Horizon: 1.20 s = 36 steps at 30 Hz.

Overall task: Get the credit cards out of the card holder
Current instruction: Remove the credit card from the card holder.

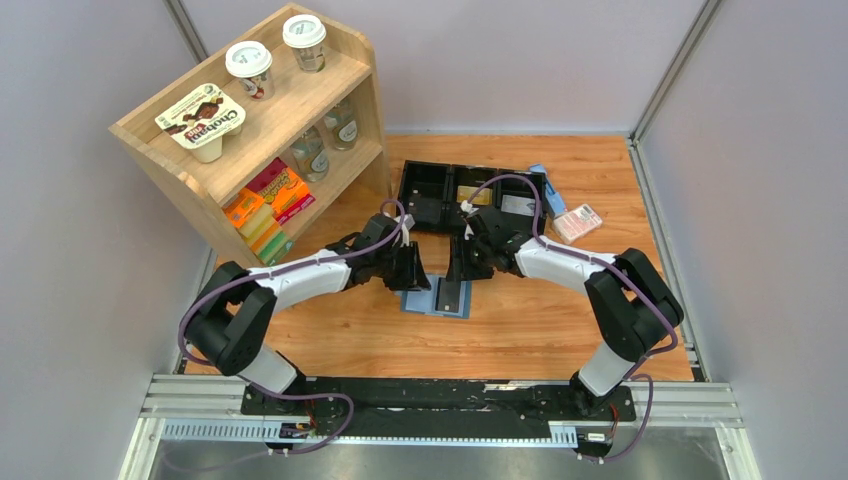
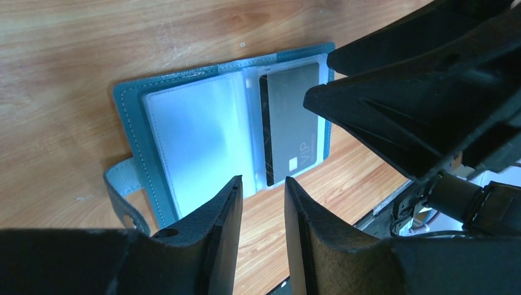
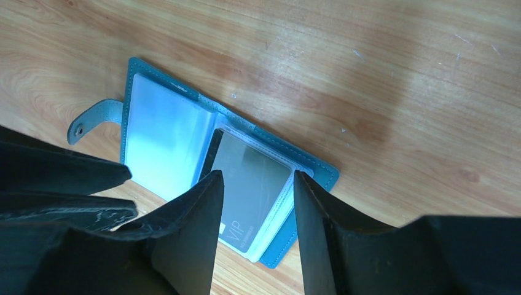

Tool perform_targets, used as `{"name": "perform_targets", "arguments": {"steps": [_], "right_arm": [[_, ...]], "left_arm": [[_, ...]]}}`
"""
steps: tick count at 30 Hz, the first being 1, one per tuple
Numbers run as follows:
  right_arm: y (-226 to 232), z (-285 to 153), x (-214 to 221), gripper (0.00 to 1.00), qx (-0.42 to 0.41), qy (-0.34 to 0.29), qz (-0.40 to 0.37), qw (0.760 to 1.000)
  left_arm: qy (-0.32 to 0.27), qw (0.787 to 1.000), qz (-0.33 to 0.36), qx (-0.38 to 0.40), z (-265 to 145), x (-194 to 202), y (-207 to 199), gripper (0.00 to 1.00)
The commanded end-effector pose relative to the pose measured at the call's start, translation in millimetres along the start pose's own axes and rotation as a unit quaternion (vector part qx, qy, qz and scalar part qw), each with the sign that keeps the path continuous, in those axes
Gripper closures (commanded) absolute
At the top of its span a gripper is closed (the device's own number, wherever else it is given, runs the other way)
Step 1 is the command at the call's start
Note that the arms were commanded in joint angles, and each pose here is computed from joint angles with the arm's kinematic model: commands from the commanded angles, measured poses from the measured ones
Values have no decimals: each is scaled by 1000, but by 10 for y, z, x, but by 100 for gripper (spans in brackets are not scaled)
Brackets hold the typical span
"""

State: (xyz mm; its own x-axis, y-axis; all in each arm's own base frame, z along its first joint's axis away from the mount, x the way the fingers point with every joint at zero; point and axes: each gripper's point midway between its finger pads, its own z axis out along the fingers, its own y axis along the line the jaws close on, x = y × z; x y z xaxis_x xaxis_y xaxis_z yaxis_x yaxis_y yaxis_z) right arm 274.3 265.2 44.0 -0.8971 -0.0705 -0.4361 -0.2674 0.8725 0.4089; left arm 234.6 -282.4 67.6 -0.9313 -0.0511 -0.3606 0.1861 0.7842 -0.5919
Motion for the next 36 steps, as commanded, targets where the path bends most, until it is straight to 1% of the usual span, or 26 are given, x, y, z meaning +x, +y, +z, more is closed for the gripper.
{"name": "perform_targets", "arguments": {"steps": [1, 9, 15, 21, 30, 35, 36], "right_arm": [[4, 2, -33, 52, -4, -9, -9, 1000], [61, 51, 31, 54, -25, 5, -5, 1000], [35, 73, 101, 54, -24, 13, 3, 1000], [87, 93, 153, 54, -43, 20, 12, 999], [82, 120, 205, 54, -49, 22, 21, 998], [84, 134, 231, 54, -54, 21, 26, 998], [80, 137, 245, 54, -54, 22, 27, 998]], "left_arm": [[-2, 1000, -9, 27, 95, -103, -156, 61], [22, 999, -28, 27, 253, -6, -84, 60], [25, 999, -35, 28, 278, 11, -72, 60], [32, 998, -42, 32, 317, 42, -75, 60], [43, 996, -72, 13, 361, 108, 47, 60], [49, 995, -83, 28, 372, 140, 24, 60], [39, 995, -78, 44, 382, 83, -39, 60]]}}
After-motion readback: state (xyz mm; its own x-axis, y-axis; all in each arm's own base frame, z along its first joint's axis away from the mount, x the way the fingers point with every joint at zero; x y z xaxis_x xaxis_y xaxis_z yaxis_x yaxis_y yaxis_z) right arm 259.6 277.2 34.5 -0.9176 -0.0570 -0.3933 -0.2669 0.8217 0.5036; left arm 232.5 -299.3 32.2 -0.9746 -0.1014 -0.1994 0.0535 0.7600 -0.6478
